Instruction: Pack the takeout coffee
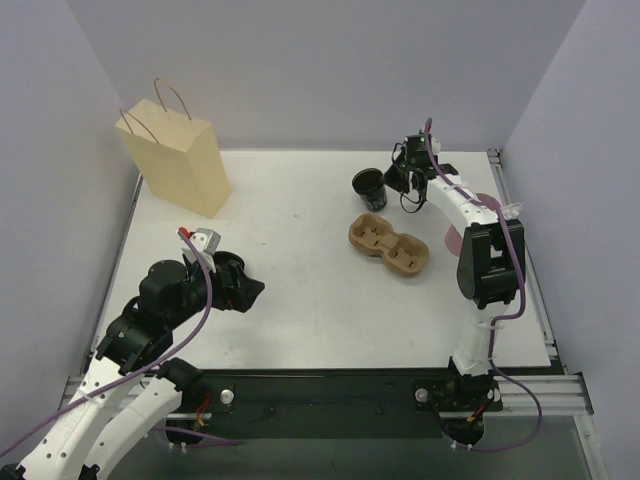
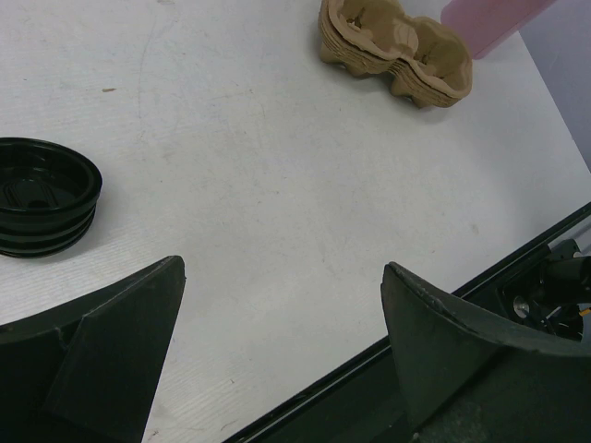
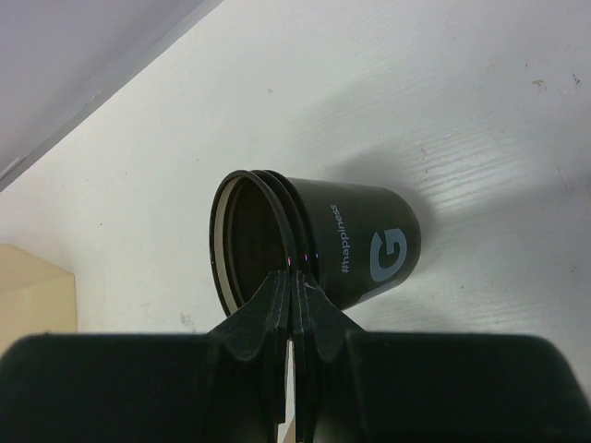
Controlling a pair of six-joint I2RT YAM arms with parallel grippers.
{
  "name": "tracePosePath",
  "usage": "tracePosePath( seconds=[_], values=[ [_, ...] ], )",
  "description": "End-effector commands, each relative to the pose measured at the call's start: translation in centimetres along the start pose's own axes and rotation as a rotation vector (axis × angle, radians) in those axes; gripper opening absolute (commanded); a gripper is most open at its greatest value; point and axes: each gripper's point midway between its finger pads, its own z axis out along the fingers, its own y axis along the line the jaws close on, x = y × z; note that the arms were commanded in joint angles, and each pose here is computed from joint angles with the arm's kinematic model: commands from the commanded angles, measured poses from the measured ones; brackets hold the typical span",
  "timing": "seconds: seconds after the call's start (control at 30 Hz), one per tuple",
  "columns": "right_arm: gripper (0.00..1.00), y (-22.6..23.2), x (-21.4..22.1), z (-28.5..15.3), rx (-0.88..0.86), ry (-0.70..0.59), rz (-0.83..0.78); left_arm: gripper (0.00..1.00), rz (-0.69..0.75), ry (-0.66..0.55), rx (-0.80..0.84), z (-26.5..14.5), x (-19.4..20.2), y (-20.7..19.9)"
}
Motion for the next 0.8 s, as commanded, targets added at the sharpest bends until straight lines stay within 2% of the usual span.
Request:
tracePosePath(
  seconds=[0.0, 0.77],
  values=[
    [0.00, 1.2, -2.6, -2.3, -0.077, -0.067, 0.054, 0.97, -0.004, -0.040, 0.025, 0.1, -1.1, -0.7],
    [0.00, 1.2, -4.6, -4.2, -0.171, -0.102, 0.129, 0.97, -0.007, -0.033, 0.022, 0.3, -1.0, -0.6]
  ],
)
